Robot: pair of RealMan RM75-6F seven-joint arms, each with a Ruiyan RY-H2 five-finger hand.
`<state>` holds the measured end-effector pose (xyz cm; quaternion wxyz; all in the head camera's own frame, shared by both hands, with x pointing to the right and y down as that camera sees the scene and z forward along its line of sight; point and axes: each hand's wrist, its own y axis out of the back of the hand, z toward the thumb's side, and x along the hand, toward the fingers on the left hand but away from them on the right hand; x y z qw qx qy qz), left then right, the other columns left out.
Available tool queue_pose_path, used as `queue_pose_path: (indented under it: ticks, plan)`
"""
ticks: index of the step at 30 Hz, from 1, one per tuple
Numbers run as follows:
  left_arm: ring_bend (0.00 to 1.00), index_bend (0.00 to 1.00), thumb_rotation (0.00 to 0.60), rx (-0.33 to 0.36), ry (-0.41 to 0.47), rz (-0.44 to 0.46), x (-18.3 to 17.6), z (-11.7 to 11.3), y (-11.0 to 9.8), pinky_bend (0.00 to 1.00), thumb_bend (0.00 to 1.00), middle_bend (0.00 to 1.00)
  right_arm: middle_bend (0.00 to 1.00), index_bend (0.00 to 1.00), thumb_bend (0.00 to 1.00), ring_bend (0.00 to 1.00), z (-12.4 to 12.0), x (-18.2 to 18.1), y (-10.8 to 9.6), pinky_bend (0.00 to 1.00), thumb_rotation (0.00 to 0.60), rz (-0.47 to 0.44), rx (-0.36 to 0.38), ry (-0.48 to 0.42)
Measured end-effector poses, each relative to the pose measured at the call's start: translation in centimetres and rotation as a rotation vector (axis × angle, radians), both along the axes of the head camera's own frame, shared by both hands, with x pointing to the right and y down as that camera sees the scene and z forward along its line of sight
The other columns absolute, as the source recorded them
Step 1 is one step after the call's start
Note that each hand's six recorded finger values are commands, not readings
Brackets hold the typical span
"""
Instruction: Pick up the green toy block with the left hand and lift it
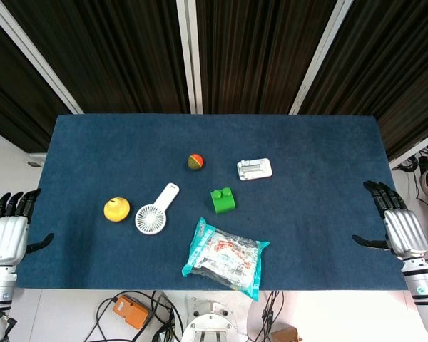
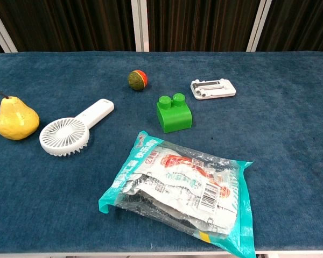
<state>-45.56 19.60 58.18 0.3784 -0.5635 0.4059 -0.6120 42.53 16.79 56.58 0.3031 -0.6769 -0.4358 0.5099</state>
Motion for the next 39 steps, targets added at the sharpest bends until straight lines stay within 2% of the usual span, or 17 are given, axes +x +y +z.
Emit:
queue_pose_path:
  ticks: [5, 8, 11, 17, 22, 28, 34, 39]
  plan:
    - [0.08, 0.09, 0.6, 0.007, 0.0, 0.018, 0.3, -0.1, -0.5, 0.06, 0.1, 0.14, 0.13, 0.11, 0.13, 0.0, -0.1, 0.1, 0.0, 0.14, 0.6, 0.001, 0.003, -0.002]
    - [0.09, 0.09, 0.6, 0.027, 0.009, 0.064, 1.4, -0.3, -1.8, 0.06, 0.1, 0.14, 0.13, 0.11, 0.13, 0.0, -0.3, 0.1, 0.0, 0.14, 0.6, -0.001, 0.01, 0.0]
    - [0.09, 0.09, 0.6, 0.05, 0.046, 0.139, 3.7, -0.6, -3.7, 0.06, 0.1, 0.14, 0.13, 0.11, 0.13, 0.0, -0.6, 0.1, -0.1, 0.14, 0.6, -0.004, 0.025, -0.002]
    - [0.09, 0.09, 0.6, 0.048, 0.151, 0.348, 10.9, -0.4, -8.2, 0.06, 0.09, 0.14, 0.13, 0.11, 0.13, 0.0, -1.6, 0.6, 0.1, 0.14, 0.6, 0.004, 0.055, 0.006]
    - [0.09, 0.09, 0.6, -0.01, 0.226, 0.558, 19.0, 0.5, -10.8, 0.06, 0.07, 0.14, 0.13, 0.11, 0.13, 0.0, -1.8, 1.0, 0.6, 0.14, 0.6, 0.018, 0.055, 0.009]
    - [0.1, 0.11, 0.6, -0.114, 0.286, 0.747, 28.1, 2.8, -11.3, 0.06, 0.05, 0.14, 0.13, 0.11, 0.13, 0.0, -1.5, 1.5, 1.2, 0.14, 0.6, 0.036, 0.043, 0.009]
    - [0.1, 0.11, 0.6, -0.206, 0.286, 0.81, 34.3, 6.3, -11.8, 0.09, 0.05, 0.14, 0.13, 0.11, 0.13, 0.0, -1.3, 1.6, 1.6, 0.14, 0.6, 0.042, 0.037, 0.008]
    - [0.1, 0.11, 0.6, -0.25, 0.215, 0.826, 37.2, 9.5, -12.5, 0.12, 0.05, 0.14, 0.13, 0.11, 0.13, 0.0, -1.3, 1.7, 1.8, 0.14, 0.6, 0.047, 0.036, 0.012]
